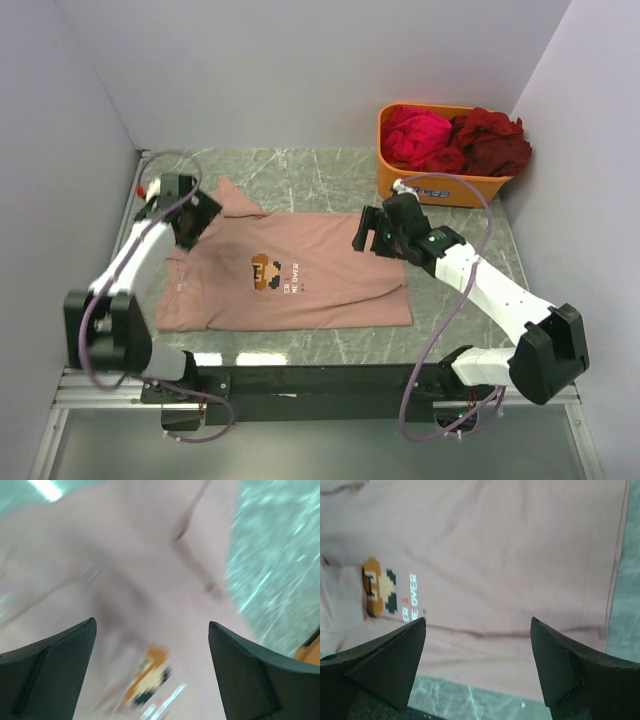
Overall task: Fold and stack the t-shirts
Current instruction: Fold the tshirt
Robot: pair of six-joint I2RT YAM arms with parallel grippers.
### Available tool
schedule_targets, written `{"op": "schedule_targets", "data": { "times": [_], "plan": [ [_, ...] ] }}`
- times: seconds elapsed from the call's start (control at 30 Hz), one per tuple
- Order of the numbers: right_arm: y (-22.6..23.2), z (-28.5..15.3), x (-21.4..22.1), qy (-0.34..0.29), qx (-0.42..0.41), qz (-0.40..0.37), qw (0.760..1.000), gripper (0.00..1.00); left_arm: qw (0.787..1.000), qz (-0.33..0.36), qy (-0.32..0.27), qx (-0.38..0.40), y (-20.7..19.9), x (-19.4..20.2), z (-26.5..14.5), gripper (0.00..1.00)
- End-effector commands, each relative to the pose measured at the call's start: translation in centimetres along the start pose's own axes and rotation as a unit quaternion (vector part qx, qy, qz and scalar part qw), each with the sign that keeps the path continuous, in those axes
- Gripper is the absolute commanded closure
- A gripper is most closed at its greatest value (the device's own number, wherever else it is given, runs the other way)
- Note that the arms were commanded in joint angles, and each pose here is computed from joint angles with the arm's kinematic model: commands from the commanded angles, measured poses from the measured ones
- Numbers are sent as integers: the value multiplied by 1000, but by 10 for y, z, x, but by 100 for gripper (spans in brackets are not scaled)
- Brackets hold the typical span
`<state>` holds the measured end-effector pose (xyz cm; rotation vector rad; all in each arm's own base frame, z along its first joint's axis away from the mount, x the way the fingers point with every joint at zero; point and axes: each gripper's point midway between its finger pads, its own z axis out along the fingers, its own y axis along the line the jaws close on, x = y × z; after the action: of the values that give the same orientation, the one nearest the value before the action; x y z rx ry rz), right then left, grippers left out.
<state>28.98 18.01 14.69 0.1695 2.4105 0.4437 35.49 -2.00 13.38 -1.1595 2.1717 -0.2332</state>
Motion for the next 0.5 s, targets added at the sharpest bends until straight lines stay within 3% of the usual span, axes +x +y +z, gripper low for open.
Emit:
{"op": "schedule_targets", "data": {
  "times": [0.0, 0.13, 0.2, 0.23, 0.27, 0.47],
  "plan": [
    [2, 9, -33, -37, 10, -12, 999, 9, 999, 17, -15, 42, -46, -29, 29, 0],
    [3, 15, -43, -39, 12, -19, 999, 9, 999, 40, -11, 21, -73, -42, 93, 1],
    [-1, 18, -42, -37, 17, -24, 999, 9, 997, 54, -23, 42, -102, -61, 106, 0],
    [-2, 19, -41, -35, 18, -25, 999, 9, 997, 65, -6, 31, -100, -53, 133, 3],
    [-4, 21, -38, -30, 18, -28, 999, 9, 995, 84, -22, 55, -121, -70, 135, 6],
    [-11, 28, -24, -8, 10, -27, 1000, 9, 990, 106, -36, 84, -158, -91, 189, 20]
  ]
}}
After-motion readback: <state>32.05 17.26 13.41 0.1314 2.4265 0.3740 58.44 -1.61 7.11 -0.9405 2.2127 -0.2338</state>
